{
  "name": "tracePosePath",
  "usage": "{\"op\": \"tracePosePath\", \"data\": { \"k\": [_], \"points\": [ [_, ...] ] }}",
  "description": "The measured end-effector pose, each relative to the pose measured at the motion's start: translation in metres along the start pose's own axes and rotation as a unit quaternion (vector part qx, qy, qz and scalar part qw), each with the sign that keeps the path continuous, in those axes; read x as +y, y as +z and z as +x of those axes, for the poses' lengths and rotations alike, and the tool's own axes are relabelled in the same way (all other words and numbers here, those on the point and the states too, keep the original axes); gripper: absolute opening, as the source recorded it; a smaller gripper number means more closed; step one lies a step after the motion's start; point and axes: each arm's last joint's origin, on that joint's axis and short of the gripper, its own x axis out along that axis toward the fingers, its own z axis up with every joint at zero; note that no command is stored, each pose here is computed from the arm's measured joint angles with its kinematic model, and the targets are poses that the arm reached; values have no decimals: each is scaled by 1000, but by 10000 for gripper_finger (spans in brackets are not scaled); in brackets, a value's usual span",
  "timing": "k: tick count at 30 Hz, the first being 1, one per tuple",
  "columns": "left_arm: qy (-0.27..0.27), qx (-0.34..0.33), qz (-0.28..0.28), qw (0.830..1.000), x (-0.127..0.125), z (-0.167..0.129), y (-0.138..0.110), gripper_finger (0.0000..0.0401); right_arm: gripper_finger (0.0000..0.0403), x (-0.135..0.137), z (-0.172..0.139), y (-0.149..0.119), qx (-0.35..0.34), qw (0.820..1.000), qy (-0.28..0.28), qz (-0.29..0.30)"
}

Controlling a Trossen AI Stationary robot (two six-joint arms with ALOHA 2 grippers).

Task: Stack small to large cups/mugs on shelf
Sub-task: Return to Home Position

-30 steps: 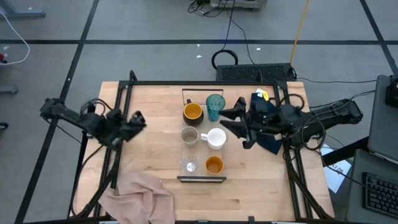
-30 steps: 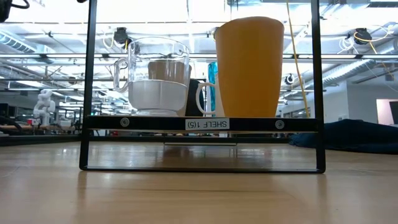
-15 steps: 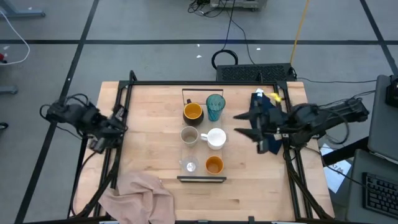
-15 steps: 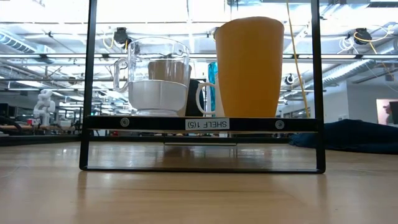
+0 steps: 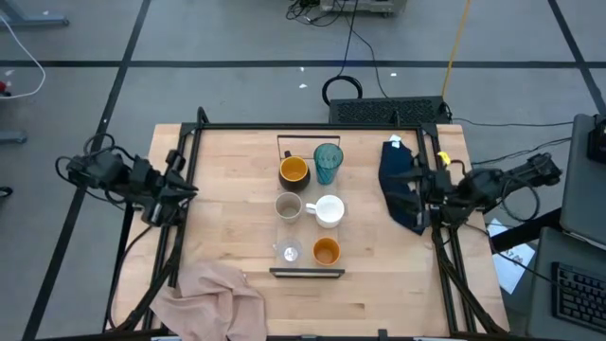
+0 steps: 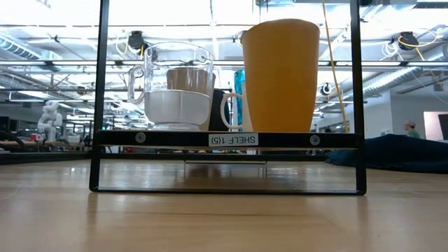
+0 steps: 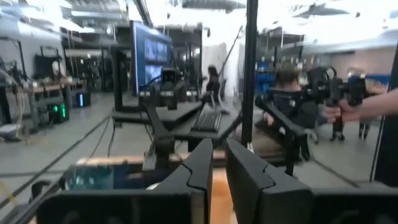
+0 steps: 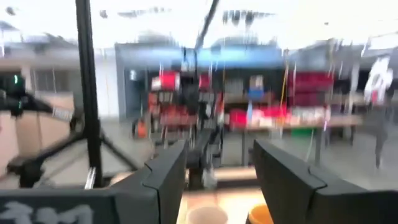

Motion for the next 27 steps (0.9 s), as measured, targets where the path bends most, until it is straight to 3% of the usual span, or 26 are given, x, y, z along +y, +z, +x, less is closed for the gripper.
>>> {"op": "tracePosePath", "data": {
  "k": [8, 13, 19, 22, 27],
  "points": [
    [46, 19, 21, 999, 5, -11, -8, 47, 176, -14, -35, -65, -61, 997, -49, -24],
    [60, 43, -30, 997, 4, -9, -38, 47, 176, -18, -49, -93, -73, 996, -47, -4],
    [69, -44, -52, 995, 4, -7, -71, 47, 176, -22, -55, -89, -102, 993, -48, 23],
    [80, -11, -38, 996, 4, -1, -93, 47, 176, -22, -56, -93, -83, 995, -45, 23],
    [93, 26, -86, 992, 4, 8, -136, 47, 176, -22, -56, -107, -19, 997, -42, 67]
  ]
}}
